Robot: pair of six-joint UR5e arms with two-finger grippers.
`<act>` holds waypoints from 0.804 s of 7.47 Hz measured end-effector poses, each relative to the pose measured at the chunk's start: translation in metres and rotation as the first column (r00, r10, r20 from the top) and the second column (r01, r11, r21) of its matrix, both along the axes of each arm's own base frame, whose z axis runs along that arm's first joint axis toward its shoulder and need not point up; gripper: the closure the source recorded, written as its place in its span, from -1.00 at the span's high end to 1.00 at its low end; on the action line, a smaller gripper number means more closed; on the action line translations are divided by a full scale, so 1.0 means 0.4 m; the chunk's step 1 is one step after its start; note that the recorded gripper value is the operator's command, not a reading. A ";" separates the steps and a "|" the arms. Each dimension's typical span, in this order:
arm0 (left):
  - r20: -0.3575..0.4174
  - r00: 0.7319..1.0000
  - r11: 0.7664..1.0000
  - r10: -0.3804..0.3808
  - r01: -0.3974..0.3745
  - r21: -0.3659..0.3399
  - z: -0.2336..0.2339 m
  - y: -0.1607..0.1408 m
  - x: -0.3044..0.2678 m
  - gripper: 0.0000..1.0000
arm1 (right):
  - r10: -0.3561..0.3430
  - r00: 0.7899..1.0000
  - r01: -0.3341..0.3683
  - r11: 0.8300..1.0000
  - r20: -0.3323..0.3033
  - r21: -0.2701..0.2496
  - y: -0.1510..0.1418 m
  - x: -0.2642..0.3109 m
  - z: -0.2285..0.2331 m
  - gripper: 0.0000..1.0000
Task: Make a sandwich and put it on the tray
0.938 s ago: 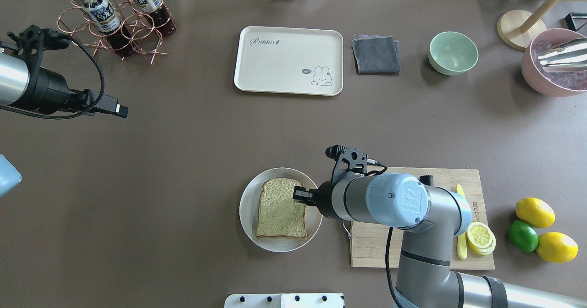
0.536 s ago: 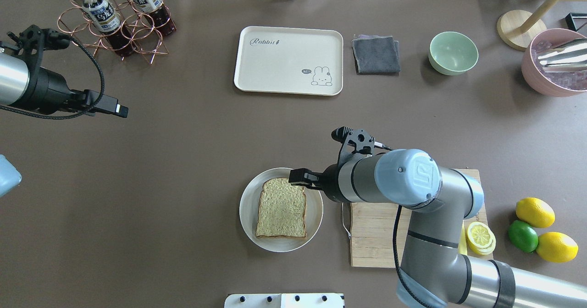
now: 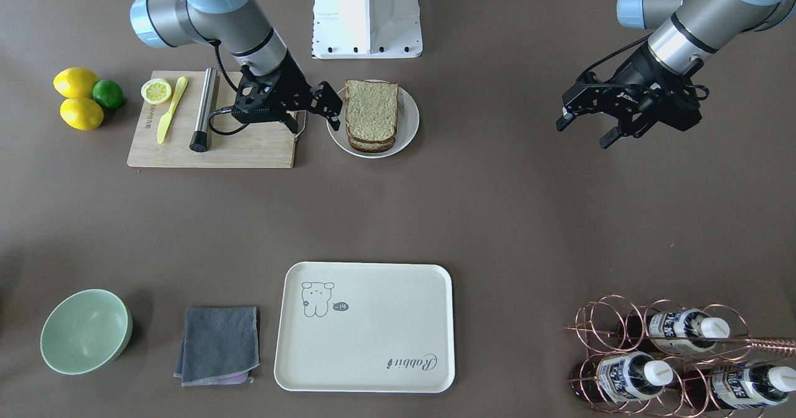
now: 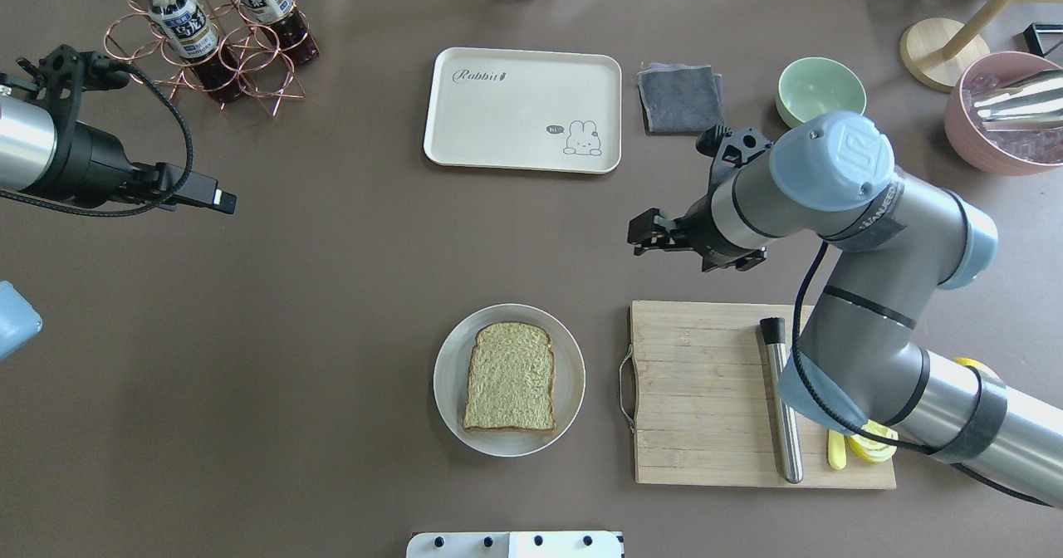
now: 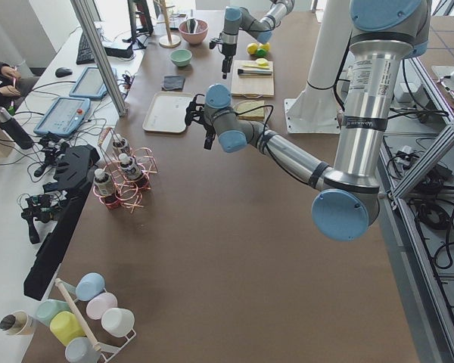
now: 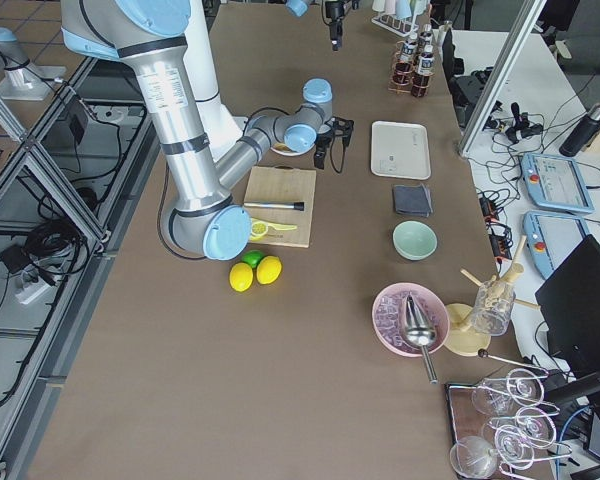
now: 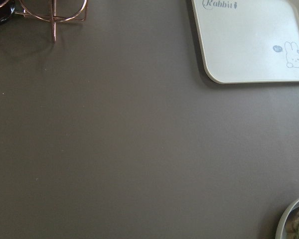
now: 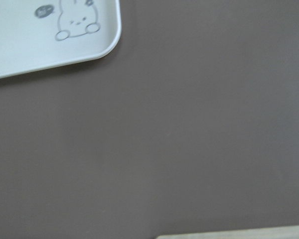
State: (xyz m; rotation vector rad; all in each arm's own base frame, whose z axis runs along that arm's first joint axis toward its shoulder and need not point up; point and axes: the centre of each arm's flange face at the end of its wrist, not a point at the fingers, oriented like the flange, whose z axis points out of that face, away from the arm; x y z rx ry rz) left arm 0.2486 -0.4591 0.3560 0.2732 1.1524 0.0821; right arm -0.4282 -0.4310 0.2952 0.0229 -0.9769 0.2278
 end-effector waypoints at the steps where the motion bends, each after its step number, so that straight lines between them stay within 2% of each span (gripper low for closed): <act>1: -0.002 1.000 1.000 0.009 -0.009 -0.001 -0.003 0.006 0.014 0.96 | -0.018 0.997 0.018 1.000 -0.079 0.000 -0.058 0.072 0.054 1.00; 2: -0.006 1.000 1.000 0.016 -0.016 -0.008 -0.011 0.013 0.033 0.96 | -0.040 0.988 0.042 0.999 -0.148 0.007 -0.100 0.148 0.113 1.00; 4: -0.007 1.000 1.000 0.018 -0.018 0.004 -0.016 0.029 0.077 0.96 | -0.116 0.958 0.132 0.990 -0.262 0.046 -0.126 0.382 0.304 1.00; 6: -0.007 1.000 0.999 0.030 -0.030 0.014 -0.018 0.044 0.106 0.97 | -0.199 0.928 0.233 0.970 -0.315 0.073 -0.117 0.653 0.495 1.00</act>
